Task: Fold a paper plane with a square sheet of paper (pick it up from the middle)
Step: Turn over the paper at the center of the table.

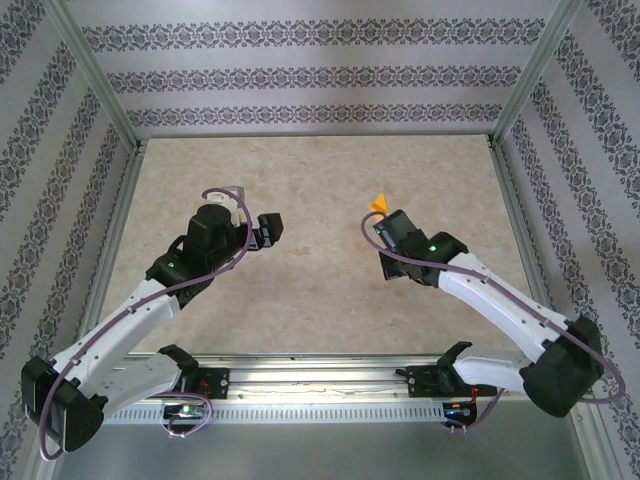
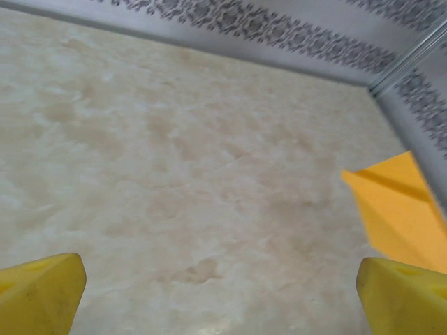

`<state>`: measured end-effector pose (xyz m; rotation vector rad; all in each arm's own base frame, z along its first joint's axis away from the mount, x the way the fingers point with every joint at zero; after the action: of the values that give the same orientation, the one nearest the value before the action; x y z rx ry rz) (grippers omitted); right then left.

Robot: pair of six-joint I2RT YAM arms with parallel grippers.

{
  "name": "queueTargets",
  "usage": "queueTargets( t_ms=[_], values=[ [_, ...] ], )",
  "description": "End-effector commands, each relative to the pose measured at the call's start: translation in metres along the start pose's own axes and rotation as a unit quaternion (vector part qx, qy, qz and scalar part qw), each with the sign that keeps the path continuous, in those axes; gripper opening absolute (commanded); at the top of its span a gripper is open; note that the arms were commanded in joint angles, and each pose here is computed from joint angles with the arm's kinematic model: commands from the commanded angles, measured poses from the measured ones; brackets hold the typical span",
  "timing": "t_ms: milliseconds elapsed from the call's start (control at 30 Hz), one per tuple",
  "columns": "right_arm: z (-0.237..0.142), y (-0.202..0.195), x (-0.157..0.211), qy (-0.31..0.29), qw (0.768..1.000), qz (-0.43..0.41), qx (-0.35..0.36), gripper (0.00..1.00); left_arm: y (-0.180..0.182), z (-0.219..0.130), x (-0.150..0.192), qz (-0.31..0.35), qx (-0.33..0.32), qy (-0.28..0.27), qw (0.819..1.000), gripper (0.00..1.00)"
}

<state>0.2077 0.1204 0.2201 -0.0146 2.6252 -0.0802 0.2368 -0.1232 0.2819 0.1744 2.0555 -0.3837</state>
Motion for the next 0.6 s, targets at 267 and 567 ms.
queueTargets(
  t_ms=[267, 567],
  values=[
    [0.032, 0.054, 0.020, -0.015, 0.976, -0.177, 0.128, 0.00, 0.036, -0.046, 0.025, -0.051, -0.095, -0.096, 0.990, 0.99],
    [0.059, 0.127, 0.071, 0.076, 0.956, -0.284, -0.014, 0.08, 0.039, -0.060, 0.023, -0.047, -0.111, -0.084, 0.989, 0.98]
  ],
)
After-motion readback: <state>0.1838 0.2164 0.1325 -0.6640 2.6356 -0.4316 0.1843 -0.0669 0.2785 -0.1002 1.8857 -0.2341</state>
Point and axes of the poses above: each hand's point on the last joint's axis, 136 mm out from that joint toward the fingers, its own z axis out along the fingers, its own y axis along the line the jaws close on, x = y × z, the point moved 9 cm from there along -z, back along the fingers, and after that the axes turned 12 degrees about z, right-handed, at the moved point
